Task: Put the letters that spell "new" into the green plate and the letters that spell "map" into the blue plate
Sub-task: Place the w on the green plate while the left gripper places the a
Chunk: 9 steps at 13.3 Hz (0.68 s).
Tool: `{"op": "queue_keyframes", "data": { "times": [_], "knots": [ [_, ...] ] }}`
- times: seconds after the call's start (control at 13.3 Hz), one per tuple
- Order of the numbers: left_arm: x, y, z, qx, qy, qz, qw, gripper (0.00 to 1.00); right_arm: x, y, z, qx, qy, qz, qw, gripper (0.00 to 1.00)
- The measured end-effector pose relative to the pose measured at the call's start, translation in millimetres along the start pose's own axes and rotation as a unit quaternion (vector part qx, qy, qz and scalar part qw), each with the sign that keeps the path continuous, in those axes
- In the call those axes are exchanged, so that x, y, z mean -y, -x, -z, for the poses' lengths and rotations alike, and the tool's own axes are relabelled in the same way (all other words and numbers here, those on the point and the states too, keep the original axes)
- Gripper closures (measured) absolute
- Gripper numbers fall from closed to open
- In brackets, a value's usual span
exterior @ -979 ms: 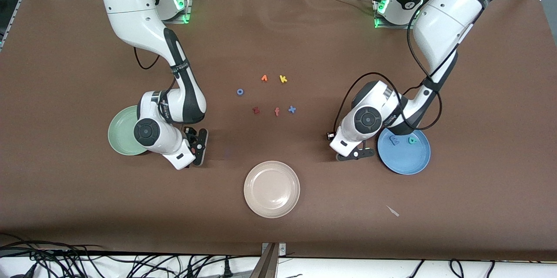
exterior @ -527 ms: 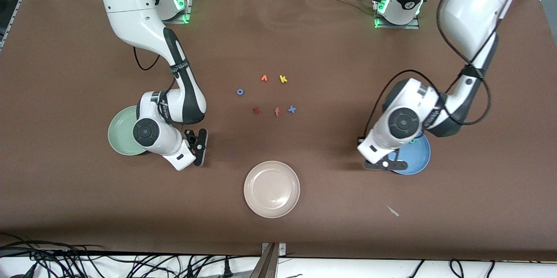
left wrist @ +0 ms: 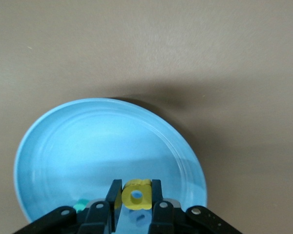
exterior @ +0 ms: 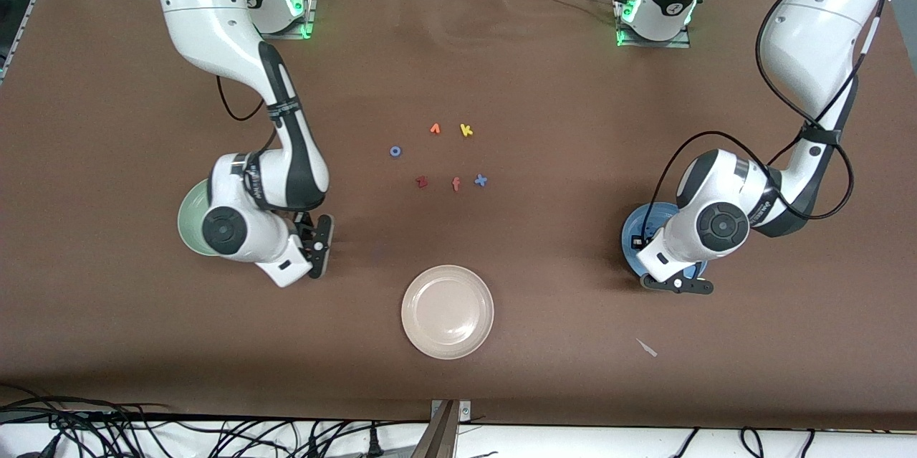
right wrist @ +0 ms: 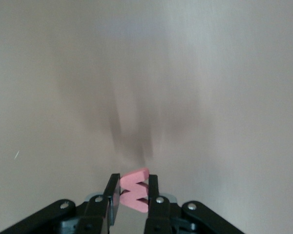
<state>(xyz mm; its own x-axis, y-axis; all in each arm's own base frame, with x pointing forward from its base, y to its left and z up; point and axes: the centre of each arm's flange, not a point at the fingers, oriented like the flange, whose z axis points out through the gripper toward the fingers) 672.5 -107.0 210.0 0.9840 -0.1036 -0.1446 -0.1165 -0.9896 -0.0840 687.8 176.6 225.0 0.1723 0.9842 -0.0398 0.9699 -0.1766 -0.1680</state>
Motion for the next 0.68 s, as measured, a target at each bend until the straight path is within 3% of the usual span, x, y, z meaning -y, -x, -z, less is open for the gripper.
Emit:
{"op": "queue_keyframes", "data": {
  "times": [0.15,0.23,0.45,0.68],
  "knots": [
    [0.9,-1.8,-13.8,0.0,0.007,-0.006,1.0,0.72,-11.0,43.1,19.5,0.021,-0.021,-0.036,0.999,0.73],
    [0.7,-1.9,-14.3,0.0,0.007,-0.008,1.0,0.67,-14.2,67.2,25.8,0.032,-0.035,-0.059,0.997,0.73],
    [-0.2,-3.7,-7.6,-0.006,0.008,-0.009,1.0,0.36,-15.4,123.0,23.0,0.049,-0.084,-0.129,0.987,0.73],
    [-2.1,-5.8,22.8,-0.023,0.004,-0.01,1.0,0.03,-11.3,158.1,9.4,0.06,-0.122,-0.206,0.969,0.73]
  ]
}}
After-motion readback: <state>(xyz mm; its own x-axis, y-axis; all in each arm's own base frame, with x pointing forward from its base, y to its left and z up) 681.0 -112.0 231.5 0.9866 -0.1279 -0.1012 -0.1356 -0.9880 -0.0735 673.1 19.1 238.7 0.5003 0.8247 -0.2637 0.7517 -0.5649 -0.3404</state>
